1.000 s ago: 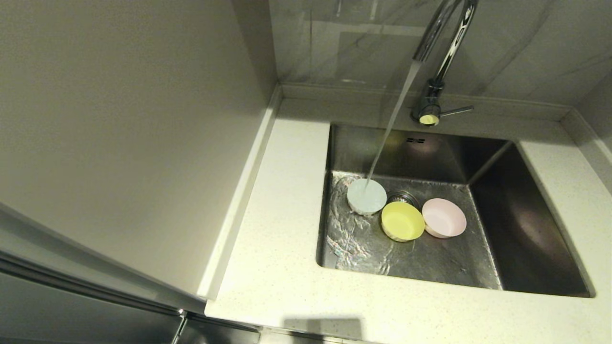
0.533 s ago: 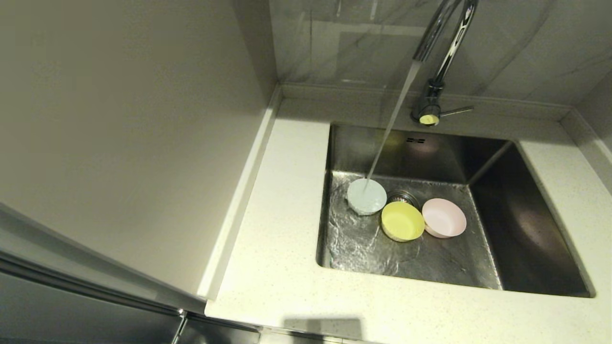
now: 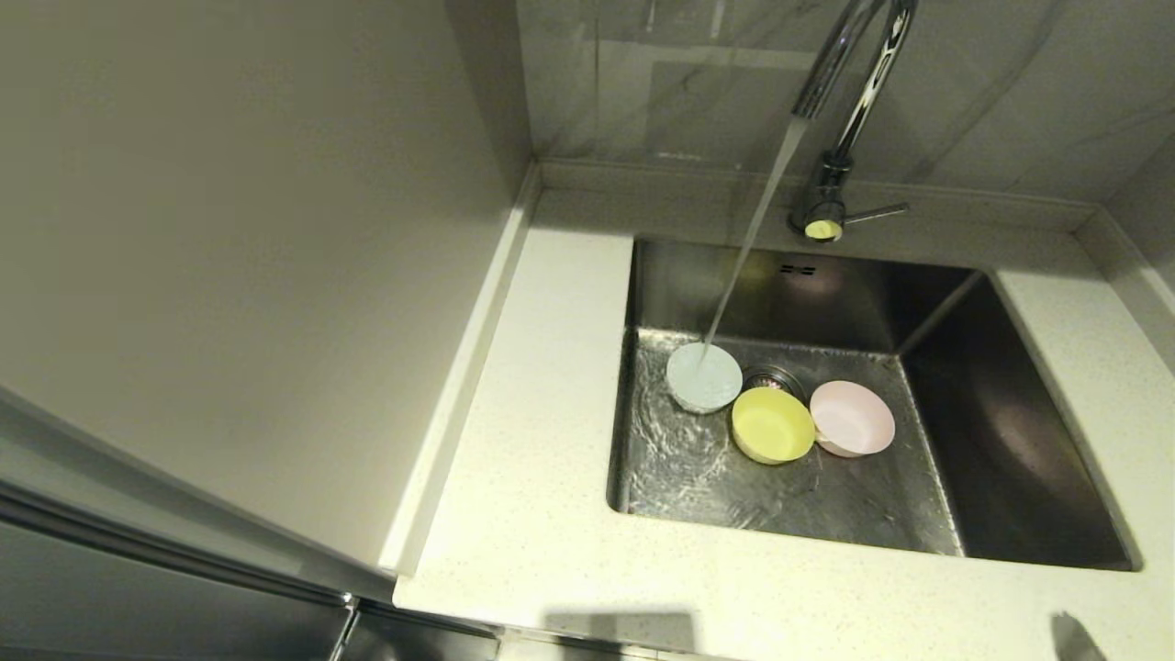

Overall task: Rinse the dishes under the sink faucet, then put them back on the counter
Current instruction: Turn off the faucet

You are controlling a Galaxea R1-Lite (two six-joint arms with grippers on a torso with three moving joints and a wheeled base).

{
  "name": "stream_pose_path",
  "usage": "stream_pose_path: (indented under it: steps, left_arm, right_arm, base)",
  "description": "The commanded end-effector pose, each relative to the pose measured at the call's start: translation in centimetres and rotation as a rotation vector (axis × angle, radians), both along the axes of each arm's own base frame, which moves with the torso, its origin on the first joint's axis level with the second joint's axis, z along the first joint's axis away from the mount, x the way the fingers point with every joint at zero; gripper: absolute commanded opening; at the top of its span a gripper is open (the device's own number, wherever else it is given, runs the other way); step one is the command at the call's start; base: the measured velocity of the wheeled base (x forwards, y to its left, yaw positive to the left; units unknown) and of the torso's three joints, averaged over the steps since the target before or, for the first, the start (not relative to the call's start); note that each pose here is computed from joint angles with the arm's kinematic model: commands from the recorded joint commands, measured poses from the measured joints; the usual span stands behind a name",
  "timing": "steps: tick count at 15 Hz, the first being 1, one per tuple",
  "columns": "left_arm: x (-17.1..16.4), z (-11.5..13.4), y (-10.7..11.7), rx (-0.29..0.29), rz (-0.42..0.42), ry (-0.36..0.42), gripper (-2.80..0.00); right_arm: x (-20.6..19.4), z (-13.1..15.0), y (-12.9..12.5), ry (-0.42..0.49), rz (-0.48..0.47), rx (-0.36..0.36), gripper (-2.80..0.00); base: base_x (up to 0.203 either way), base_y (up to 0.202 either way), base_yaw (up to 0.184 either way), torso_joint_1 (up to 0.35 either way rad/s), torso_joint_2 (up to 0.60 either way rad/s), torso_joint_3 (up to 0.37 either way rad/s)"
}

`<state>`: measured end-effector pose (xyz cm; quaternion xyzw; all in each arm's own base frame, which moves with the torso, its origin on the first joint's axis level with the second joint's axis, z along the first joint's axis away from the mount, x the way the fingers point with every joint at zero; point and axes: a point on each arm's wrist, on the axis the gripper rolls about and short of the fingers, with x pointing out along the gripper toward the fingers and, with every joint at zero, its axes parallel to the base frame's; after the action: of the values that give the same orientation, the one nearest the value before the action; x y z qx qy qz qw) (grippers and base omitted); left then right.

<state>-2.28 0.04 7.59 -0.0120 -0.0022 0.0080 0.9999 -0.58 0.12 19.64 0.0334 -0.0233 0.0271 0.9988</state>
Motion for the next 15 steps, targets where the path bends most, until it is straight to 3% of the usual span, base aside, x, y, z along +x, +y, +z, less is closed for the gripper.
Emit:
stream_pose_path:
  steps: [1,4,8,10,15]
  left_arm:
    - [0.0,0.0,0.0,-0.001,0.001,-0.002,-2.8]
    - [0.0,0.0,0.0,-0.001,0.001,-0.002,-2.8]
    - [0.0,0.0,0.0,-0.001,0.001,-0.002,-2.8]
    - [0.0,0.0,0.0,-0.001,0.001,-0.002,-2.8]
    - [0.0,0.0,0.0,-0.001,0.001,-0.002,-2.8]
  right_arm:
    - [8.5,5.0,-0.1,0.176,-0.02,0.013,-2.8]
    - [19.3,10.6,-0.2,0.147,-0.054,-0.051,-2.8]
    - [31.0,12.8,0.5,0.081,-0.062,-0.299,-2.8]
    - [33.3,12.2,1.7,0.082,-0.073,-0.392,-2.8]
    - [35.2,10.2,1.9,0.141,-0.101,-0.409,-2.8]
  base:
    - [0.0,0.0,0.0,0.0,0.0,0.0]
    - [0.0,0.0,0.0,0.0,0.0,0.0]
    - [0.0,0.0,0.0,0.0,0.0,0.0]
    - [0.0,0.0,0.0,0.0,0.0,0.0]
    - [0.0,0.0,0.0,0.0,0.0,0.0]
